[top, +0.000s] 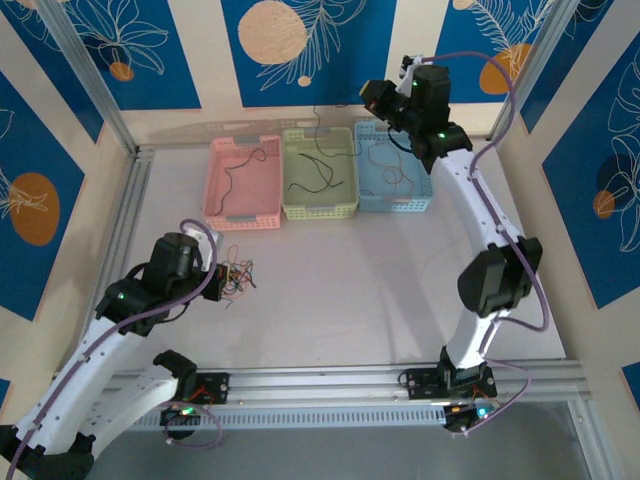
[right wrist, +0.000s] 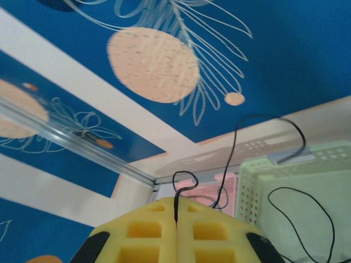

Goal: Untangle the cables

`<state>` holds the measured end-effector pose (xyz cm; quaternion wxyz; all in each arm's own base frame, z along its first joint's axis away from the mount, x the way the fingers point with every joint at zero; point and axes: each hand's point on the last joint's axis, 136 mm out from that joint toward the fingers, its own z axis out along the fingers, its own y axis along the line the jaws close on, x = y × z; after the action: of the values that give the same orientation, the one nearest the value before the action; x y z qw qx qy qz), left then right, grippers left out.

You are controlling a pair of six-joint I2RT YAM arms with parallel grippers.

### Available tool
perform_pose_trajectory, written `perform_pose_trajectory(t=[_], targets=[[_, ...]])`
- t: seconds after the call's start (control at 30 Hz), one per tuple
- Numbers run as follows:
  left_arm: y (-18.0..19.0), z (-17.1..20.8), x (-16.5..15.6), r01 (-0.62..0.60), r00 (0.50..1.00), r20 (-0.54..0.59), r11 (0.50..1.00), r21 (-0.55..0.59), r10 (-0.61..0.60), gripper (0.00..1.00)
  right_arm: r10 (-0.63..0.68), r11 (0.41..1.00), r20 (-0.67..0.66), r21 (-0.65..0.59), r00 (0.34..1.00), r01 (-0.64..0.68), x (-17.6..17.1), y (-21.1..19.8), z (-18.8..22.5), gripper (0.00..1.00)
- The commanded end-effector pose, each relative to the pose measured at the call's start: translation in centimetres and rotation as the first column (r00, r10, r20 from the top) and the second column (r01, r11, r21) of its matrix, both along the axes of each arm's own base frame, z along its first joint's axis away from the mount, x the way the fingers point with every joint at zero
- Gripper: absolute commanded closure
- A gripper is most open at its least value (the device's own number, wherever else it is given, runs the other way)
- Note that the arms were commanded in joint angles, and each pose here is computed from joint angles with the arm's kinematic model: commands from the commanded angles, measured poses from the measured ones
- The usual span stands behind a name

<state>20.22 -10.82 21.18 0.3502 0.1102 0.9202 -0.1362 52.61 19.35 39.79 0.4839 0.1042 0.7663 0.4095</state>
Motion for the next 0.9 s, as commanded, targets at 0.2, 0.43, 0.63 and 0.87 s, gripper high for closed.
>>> perform_pose_trajectory(t=[0.2,0.43,0.63,0.87], targets=[[0.2,0.0,0.2,0.003,1.000,0.019,1.000,0.011,-0.003,1.00,0.057,0.993,-0.186,0.113,0.981,-0.037,4.4,3.1,-8.4,1.00],[0.3,0.0,0.2,0.002,1.000,0.019,1.000,0.010,-0.003,1.00,0.097,0.993,-0.348,0.097,0.933,-0.066,5.2,5.3,-16.9,1.00],[0.3,0.0,0.2,0.002,1.000,0.020,1.000,0.008,-0.002,1.00,0.118,0.992,-0.426,0.099,0.897,-0.084,5.1,5.9,-20.9,0.90],[0.3,-0.1,0.3,-0.001,1.000,0.017,1.000,0.006,0.001,1.00,0.134,0.990,-0.380,0.007,0.915,-0.142,4.0,6.0,-17.8,0.62]])
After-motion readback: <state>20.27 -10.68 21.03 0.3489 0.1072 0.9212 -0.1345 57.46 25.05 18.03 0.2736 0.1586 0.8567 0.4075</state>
